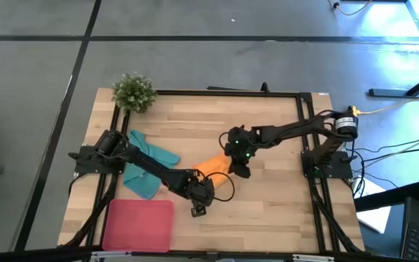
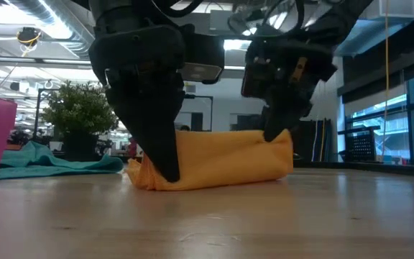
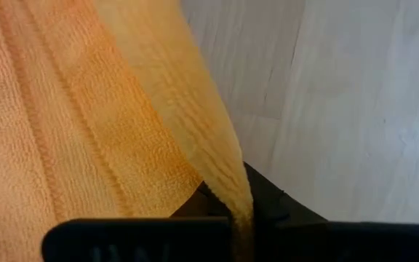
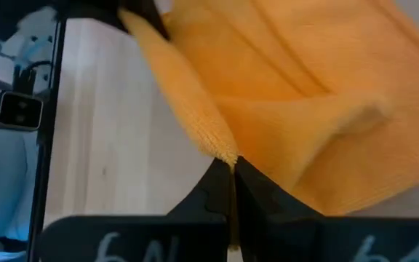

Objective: Roll microfiber towels into tight, uniform cylinder then place into a basket
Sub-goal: Roll the yellow microfiber cloth

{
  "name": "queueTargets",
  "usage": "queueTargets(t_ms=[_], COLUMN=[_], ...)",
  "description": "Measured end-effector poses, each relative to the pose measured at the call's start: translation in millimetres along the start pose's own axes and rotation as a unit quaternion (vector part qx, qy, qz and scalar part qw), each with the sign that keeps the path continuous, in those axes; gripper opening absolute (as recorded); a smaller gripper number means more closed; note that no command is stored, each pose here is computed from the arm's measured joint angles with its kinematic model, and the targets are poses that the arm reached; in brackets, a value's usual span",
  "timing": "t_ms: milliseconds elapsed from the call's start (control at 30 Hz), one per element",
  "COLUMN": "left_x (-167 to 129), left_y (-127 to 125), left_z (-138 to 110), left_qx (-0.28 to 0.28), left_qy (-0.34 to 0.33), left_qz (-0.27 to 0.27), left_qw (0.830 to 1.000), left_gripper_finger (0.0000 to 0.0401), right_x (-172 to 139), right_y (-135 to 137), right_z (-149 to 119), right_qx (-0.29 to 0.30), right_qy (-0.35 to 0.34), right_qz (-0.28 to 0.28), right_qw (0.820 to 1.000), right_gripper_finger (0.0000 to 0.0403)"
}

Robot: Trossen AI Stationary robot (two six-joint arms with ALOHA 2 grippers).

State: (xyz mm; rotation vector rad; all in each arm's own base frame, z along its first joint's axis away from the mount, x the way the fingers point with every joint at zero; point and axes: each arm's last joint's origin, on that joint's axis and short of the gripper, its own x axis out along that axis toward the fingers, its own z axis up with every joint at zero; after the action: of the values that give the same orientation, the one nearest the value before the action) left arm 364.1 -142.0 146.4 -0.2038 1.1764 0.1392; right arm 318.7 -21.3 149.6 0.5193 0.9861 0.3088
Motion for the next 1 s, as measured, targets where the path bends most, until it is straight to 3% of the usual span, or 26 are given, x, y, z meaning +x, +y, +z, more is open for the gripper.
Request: queueTargets(t_ms=[367, 733, 1000], left_x=[0, -14, -24], left_y=[-1, -3, -4], left_z=[0, 13, 22], left_qx=[0.01, 0.008, 0.003], left_qy=[0.001, -0.005, 0.003], left_qz=[-0.007, -0.026, -0.025], left_qw=[1.0, 1.0, 1.0], left_gripper_finger=[0.0, 0.0, 0.0], right_x=[18, 27, 24], right_y=[-38, -45, -42], right_z=[-2, -6, -7], right_qx=[0.032, 0.041, 0.041], right_qy=[-0.001, 0.011, 0.018], right_qz=[-0.002, -0.002, 0.026], right_qw=[0.999, 0.999, 0.999], right_gripper_finger=[0.0006, 0.0006, 0.0006])
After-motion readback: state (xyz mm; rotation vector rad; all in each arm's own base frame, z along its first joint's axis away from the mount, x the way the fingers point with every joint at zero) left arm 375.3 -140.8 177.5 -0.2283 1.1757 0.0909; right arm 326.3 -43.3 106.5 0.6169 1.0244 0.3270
